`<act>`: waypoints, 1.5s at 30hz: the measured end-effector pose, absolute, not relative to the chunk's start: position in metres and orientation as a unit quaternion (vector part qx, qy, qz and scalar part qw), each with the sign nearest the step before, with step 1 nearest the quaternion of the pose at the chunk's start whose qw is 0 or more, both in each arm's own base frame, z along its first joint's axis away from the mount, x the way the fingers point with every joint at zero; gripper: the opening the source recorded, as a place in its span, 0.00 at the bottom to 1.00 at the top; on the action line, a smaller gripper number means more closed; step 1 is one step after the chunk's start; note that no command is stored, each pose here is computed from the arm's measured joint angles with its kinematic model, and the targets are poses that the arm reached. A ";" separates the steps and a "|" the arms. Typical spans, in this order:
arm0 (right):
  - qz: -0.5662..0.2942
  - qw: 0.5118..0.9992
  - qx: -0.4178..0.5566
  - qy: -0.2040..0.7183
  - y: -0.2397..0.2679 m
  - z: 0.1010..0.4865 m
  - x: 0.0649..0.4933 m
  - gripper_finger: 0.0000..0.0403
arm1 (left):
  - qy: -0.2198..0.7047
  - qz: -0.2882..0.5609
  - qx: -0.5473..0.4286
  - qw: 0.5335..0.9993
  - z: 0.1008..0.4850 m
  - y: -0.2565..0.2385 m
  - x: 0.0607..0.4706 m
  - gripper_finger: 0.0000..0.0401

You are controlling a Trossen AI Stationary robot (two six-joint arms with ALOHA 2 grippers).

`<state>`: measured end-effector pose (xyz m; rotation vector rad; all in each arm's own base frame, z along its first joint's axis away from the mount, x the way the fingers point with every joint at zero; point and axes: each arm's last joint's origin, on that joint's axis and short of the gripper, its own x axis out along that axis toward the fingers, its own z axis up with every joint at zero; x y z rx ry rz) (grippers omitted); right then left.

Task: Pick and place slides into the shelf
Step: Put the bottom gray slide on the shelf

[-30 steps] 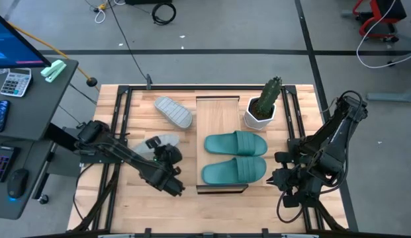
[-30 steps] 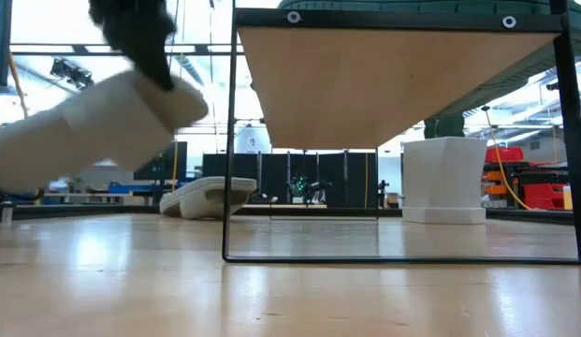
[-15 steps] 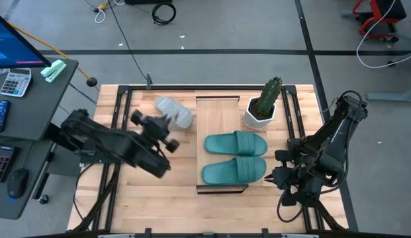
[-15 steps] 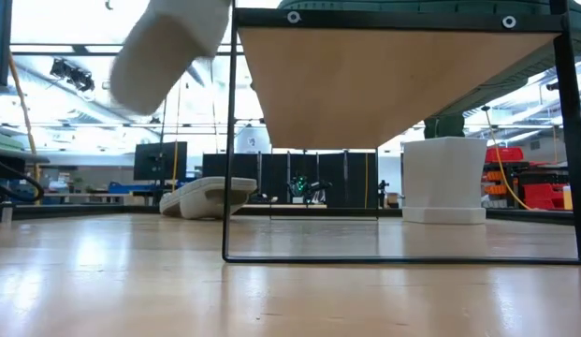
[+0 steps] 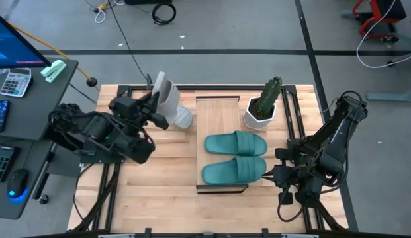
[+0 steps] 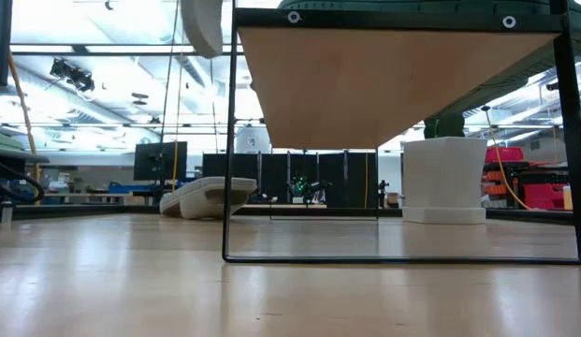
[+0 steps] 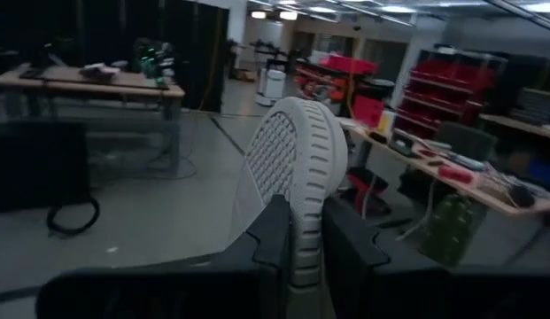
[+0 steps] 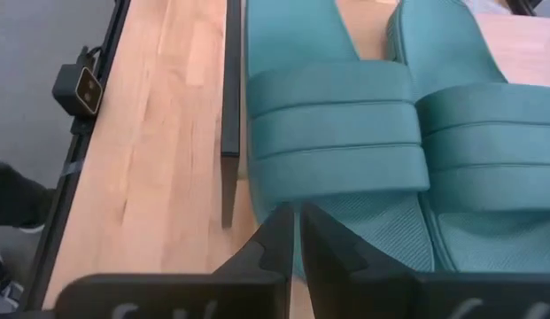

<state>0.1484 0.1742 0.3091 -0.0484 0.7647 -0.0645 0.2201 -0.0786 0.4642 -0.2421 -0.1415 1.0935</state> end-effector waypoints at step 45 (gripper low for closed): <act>-0.016 0.925 -0.098 0.366 0.173 0.309 0.148 0.07 | -0.323 0.494 -0.441 0.676 0.409 -0.060 0.282 0.13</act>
